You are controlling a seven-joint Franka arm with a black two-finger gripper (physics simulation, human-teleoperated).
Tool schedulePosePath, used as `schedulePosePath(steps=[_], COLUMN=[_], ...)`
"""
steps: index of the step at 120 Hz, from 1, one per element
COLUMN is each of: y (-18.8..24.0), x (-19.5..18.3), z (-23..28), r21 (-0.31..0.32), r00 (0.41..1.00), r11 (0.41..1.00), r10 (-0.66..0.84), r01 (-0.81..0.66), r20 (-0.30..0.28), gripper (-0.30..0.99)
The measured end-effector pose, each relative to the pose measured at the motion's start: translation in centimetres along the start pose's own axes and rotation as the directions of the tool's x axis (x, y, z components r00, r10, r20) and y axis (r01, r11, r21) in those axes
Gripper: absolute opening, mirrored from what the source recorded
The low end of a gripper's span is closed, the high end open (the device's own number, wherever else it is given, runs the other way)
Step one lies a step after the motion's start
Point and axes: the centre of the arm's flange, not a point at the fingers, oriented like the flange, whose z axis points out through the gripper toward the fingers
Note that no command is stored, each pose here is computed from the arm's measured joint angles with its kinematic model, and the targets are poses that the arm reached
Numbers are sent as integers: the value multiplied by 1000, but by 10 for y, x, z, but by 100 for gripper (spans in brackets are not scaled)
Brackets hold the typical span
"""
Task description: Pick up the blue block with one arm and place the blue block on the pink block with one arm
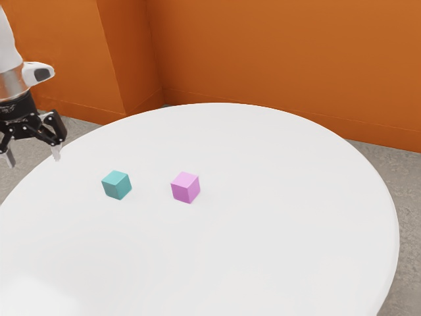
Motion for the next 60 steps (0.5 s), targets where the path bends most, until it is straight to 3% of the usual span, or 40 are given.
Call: schedulePosePath(steps=[8,18,36,48,60], y=[-27,-72,-99,-78,-61], x=[-24,-28,-8,22,46], z=[42,74,104,129,147], r21=[-71,-123,34,150,198], r00=[998,990,1000,985,941], r11=[997,986,999,976,929], r10=[-35,-100,-21,164,331], r01=[38,113,21,-155,-312], r20=[48,103,-2,-47,-68], gripper=[69,69,69,69,69])
